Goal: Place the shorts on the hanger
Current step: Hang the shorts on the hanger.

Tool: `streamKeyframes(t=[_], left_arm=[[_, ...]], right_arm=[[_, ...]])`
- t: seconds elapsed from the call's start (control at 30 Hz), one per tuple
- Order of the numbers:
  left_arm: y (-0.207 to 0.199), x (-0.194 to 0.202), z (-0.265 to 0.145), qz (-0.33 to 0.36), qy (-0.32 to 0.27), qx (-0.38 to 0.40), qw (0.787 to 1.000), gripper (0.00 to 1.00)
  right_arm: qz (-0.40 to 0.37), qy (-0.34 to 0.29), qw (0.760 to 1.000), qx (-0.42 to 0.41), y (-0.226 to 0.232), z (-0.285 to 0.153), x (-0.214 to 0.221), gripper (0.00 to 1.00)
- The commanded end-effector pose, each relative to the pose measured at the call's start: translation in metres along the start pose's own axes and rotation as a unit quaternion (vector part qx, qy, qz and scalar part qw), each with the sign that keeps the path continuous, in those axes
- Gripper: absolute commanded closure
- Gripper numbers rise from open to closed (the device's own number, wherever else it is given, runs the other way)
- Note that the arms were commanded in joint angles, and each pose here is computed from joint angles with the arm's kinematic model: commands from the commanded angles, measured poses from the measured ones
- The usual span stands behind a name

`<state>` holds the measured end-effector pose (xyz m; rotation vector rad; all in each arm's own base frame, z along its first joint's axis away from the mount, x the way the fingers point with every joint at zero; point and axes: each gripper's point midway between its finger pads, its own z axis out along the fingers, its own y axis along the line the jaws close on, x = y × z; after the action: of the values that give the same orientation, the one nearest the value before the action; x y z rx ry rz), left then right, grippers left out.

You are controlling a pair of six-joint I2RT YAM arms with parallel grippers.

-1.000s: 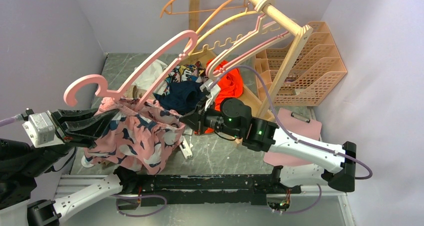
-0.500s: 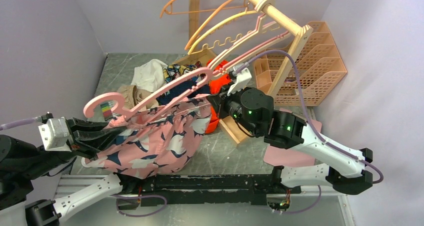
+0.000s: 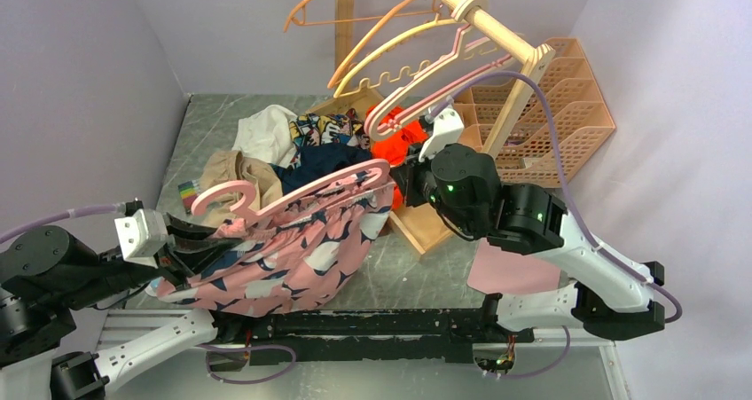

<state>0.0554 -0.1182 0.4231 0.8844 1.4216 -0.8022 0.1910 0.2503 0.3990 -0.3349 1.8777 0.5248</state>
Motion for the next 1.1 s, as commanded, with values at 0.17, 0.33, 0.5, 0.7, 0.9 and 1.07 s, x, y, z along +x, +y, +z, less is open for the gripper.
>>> streamKeyframes(t=[0.17,0.33,0.5,0.7,0.9,1.07], left_arm=[[0.003,0.023,0.005,0.002,0.052,-0.003,0.999,0.93],[0.008,0.050,0.018,-0.003,0.113,-0.008,0.994,0.93],[0.005,0.057,0.031,-0.006,0.120,0.006,0.993,0.93],[0.000,0.050,0.054,-0.003,0.082,0.030,0.996,0.93],[-0.008,0.014,0.085,0.007,-0.004,0.070,0.998,0.93],[-0.012,-0.021,0.082,0.022,-0.079,0.079,0.994,0.93]], right_arm=[[-0.015,0.017,0.998,0.050,-0.032,-0.025,-0.005,1.00],[-0.026,0.030,0.998,0.043,-0.030,-0.029,-0.007,1.00],[-0.038,0.043,0.998,-0.025,-0.004,-0.031,-0.012,1.00],[-0.020,0.022,0.977,-0.212,0.068,-0.049,-0.041,1.00],[-0.025,0.042,0.944,-0.327,0.130,-0.043,-0.047,1.00],[-0.046,0.078,0.927,-0.364,0.154,-0.034,-0.036,1.00]])
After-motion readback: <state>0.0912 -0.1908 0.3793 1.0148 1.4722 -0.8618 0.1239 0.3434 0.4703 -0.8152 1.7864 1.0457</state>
